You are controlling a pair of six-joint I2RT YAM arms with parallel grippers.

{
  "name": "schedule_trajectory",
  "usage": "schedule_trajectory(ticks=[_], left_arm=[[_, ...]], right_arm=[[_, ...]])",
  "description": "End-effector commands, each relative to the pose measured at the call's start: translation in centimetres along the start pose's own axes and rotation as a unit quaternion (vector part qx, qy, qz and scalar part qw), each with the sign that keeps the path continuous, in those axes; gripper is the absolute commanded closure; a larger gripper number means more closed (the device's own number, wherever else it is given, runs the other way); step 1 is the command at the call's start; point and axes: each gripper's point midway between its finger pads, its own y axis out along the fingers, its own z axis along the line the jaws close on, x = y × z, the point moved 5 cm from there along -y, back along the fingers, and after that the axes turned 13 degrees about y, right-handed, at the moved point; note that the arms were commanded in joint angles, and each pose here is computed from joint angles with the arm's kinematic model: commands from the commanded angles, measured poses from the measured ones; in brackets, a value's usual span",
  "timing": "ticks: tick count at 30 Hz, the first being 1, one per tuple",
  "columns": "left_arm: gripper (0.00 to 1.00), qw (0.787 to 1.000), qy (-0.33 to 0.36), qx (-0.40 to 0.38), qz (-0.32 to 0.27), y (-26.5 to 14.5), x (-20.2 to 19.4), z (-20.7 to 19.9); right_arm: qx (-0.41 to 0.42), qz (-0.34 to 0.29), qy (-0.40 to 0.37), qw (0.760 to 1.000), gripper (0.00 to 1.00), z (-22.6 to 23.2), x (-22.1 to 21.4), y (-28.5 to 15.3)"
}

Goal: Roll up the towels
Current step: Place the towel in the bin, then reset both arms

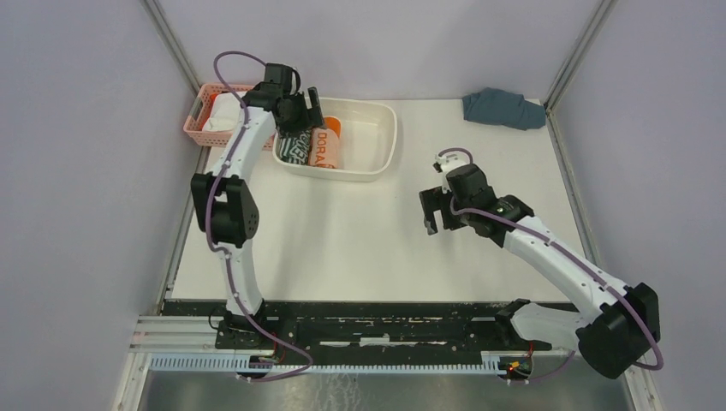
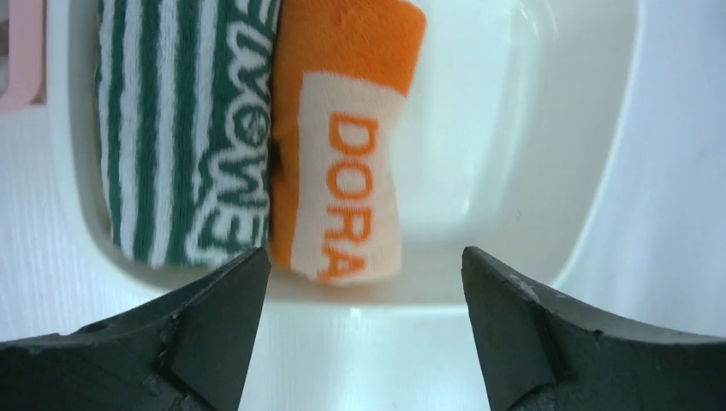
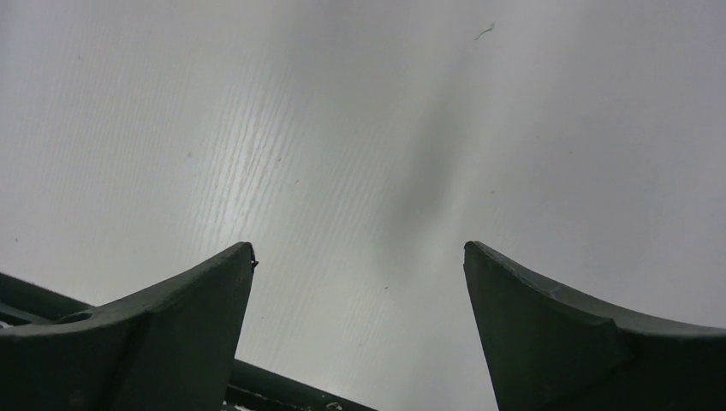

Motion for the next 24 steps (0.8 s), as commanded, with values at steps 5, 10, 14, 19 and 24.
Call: schedule_trajectory(ticks=[5,10,14,19,24], left_arm=[[0.09,0.995,0.013,0.007,-0.097,-12.4,-1.7,-0.7],[0.07,0.986,0.000,0.052,-0.161,-18.2,-5.3,0.4],[0.04,0.970,-0.025,0.089,-0.224,-23.0,-9.0,1.5],[0.01,0.944,-0.062,0.120,-0.301,-26.7,-14.0,2.8],[0.01,0.930,-0.084,0.155,-0.323,-27.2,-19.0,4.4]], right_arm=[[-0.109,-0.171,0.032,0.979,0.00,-3.2,5.7,-6.1],[-0.145,-0.241,0.040,0.959,0.00,-5.0,6.2,-10.2],[-0.170,-0.278,0.038,0.945,0.00,-6.5,5.7,-12.9],[-0.185,-0.296,0.034,0.936,0.00,-7.7,4.5,-14.4],[-0.172,-0.307,0.029,0.936,0.00,-8.0,3.4,-14.6]])
